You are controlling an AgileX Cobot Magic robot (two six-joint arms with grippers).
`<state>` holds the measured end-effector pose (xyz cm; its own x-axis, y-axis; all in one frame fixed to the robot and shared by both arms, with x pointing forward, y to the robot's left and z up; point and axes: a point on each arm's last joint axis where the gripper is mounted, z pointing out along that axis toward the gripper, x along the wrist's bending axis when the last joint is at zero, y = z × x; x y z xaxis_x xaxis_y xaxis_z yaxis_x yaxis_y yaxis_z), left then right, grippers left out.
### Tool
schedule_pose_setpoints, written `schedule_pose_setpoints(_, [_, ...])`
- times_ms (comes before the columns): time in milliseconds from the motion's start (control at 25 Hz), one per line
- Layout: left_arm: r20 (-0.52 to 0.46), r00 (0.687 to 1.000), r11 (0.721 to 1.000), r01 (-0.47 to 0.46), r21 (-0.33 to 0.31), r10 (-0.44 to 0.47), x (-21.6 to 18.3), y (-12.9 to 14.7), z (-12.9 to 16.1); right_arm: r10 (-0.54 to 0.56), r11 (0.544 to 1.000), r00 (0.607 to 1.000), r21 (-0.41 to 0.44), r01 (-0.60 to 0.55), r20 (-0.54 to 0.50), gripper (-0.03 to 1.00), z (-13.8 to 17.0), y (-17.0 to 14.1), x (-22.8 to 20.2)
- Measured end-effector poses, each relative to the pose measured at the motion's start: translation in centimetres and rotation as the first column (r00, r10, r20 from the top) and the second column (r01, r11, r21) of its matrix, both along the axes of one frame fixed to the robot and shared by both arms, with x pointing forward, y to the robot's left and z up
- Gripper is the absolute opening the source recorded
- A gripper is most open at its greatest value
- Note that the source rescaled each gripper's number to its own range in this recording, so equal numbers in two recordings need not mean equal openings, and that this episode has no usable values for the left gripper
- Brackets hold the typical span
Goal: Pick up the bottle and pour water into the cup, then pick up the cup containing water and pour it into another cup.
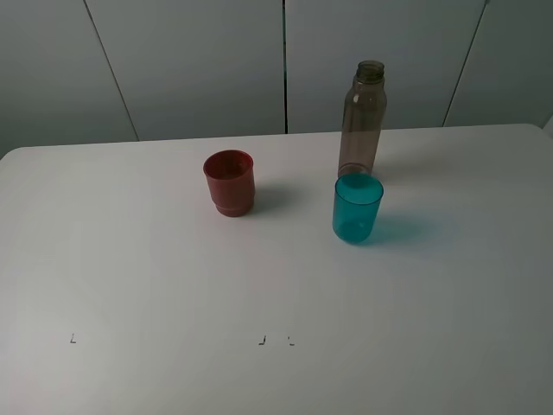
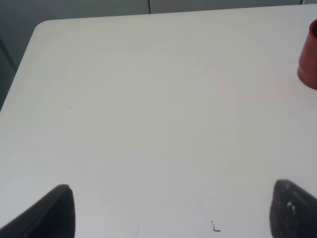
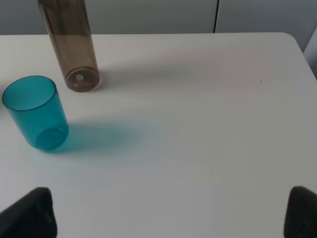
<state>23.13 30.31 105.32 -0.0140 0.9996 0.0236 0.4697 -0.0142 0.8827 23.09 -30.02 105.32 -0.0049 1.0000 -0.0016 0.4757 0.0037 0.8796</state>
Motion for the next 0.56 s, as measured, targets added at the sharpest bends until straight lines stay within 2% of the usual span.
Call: schedule_pose_setpoints(560, [0.0, 1.0, 1.0, 0.0, 0.0, 0.0, 0.0, 0.0, 0.0, 0.0, 1.0, 1.0, 0.0, 0.0, 0.0, 1.0, 0.0, 0.0, 0.0])
